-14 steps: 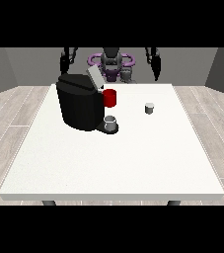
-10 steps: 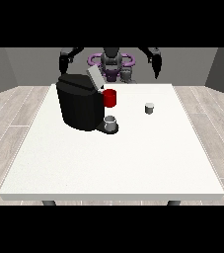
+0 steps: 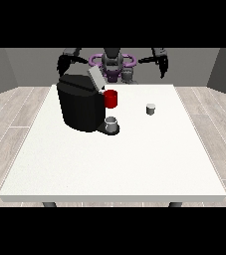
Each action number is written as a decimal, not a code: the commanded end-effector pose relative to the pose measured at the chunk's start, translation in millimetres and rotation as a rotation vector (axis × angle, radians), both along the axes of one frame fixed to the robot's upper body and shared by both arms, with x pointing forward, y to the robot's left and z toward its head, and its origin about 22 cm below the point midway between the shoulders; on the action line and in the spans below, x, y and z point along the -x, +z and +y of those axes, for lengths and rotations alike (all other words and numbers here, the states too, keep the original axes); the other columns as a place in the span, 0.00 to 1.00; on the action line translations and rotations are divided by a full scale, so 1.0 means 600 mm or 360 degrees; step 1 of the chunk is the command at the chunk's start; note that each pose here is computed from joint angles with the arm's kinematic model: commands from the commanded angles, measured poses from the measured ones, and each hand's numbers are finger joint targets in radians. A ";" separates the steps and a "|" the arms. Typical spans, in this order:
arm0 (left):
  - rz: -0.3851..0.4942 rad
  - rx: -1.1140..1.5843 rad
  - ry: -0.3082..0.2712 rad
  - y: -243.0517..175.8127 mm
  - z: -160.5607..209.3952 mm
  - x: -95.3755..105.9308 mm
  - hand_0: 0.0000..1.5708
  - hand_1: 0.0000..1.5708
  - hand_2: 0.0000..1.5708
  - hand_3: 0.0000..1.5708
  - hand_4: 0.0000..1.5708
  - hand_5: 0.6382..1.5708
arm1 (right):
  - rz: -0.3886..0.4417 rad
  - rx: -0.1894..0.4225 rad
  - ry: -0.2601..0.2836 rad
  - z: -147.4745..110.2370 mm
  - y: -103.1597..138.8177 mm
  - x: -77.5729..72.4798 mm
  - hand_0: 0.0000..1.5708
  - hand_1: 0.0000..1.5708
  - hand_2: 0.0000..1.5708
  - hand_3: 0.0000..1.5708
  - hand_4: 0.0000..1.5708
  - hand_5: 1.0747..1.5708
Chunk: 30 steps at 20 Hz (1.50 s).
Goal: Insert the coffee pod into the coffee machine and close the lid
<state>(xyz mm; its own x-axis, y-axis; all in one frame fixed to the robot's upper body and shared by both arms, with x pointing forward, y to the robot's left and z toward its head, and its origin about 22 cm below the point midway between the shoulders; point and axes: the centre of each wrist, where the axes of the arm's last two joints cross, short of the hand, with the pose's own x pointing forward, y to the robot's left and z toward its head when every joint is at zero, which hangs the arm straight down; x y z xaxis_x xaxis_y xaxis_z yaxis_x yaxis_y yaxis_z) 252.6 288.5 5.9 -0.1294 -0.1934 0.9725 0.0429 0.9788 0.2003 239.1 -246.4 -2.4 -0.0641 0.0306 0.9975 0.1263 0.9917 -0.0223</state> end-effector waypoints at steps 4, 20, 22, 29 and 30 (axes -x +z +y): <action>0.0137 -0.0183 0.0076 0.032 0.071 -0.053 0.00 0.00 0.00 0.00 0.00 1.00 | -0.0082 0.0016 0.0035 0.008 0.030 -0.007 0.00 0.00 0.00 0.00 0.11 1.00; 0.0271 -0.0346 0.0182 0.045 0.119 -0.159 0.00 0.00 0.00 0.00 0.00 1.00 | -0.0245 0.0002 0.0112 0.071 0.080 -0.063 0.00 0.00 0.00 0.00 0.22 1.00; 0.0319 -0.0457 0.0103 0.034 0.084 -0.158 0.00 0.00 0.00 0.00 0.00 1.00 | -0.0117 -0.0009 0.0056 0.047 0.032 -0.062 0.00 0.00 0.00 0.00 0.25 1.00; 0.0384 -0.0596 0.0042 0.017 0.065 -0.177 0.00 0.00 0.24 0.00 0.00 1.00 | -0.0090 0.0063 0.0060 0.036 0.046 -0.087 0.00 0.00 0.00 0.00 0.27 1.00; 0.0368 -0.0604 0.0035 0.024 0.070 -0.182 0.00 0.00 0.29 0.00 0.00 1.00 | -0.0060 0.0054 0.0014 0.027 0.037 -0.092 0.00 0.00 0.00 0.00 0.27 1.00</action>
<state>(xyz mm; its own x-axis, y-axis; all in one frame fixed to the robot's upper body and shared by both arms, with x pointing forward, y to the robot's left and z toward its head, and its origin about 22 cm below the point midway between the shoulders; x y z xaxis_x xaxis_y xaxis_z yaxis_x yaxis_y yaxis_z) 356.1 338.3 23.8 0.0846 -0.5009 0.8613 0.0837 0.8650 0.4948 288.5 -222.3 24.5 -0.1375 0.0452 0.9895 0.0962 0.9948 -0.0321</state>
